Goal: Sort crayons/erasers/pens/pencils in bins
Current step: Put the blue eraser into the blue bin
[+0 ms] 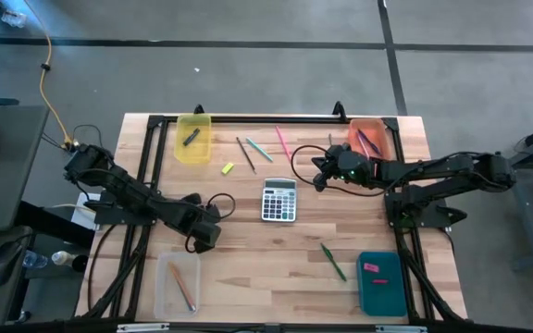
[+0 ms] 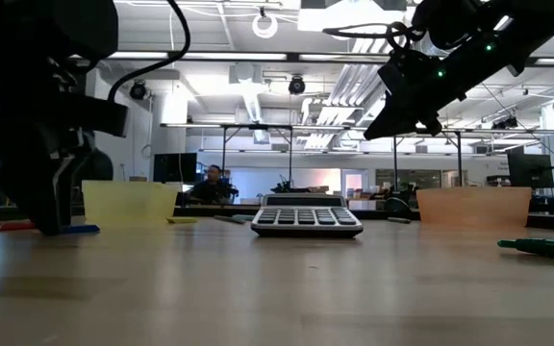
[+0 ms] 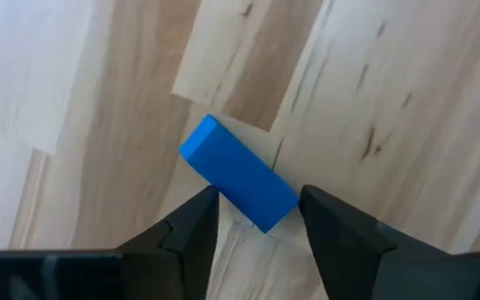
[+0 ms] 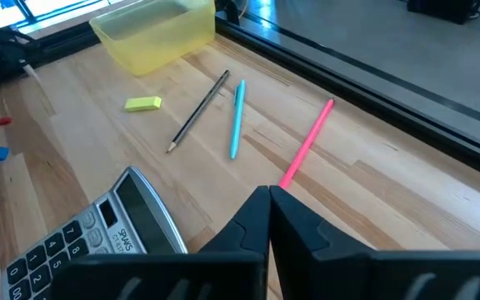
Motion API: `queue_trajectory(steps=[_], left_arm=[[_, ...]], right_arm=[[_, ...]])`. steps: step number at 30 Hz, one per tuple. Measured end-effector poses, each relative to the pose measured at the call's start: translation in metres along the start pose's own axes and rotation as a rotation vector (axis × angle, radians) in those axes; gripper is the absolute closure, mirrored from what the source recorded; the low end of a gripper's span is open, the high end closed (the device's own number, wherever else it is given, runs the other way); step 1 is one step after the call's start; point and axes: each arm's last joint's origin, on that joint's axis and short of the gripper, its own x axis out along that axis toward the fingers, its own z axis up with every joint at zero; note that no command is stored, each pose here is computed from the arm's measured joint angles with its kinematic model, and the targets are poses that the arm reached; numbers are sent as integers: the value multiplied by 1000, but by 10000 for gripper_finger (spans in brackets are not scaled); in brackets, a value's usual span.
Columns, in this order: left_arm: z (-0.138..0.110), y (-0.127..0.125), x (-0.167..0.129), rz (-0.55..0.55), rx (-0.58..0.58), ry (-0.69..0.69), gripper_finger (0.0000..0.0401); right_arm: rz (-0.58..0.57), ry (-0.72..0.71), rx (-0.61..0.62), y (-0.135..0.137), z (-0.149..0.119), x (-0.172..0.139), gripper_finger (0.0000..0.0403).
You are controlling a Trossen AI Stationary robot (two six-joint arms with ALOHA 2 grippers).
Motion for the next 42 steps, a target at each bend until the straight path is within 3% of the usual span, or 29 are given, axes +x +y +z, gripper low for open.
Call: queue_trajectory(steps=[7,21,30,38,42], left_arm=[[0,-1,0,-4,120,-7,291],[5,1,-6,60,236,-83,336],[7,1,-8,86,283,-107,396],[5,1,-8,97,294,-98,399],[1,-3,-11,136,355,-132,373]], right_arm=[[0,0,0,0,0,0,400],[1,-2,-7,0,0,0,400],[1,-2,-17,0,0,0,400],[1,-2,-22,0,0,0,400],[1,-2,-22,0,0,0,400]])
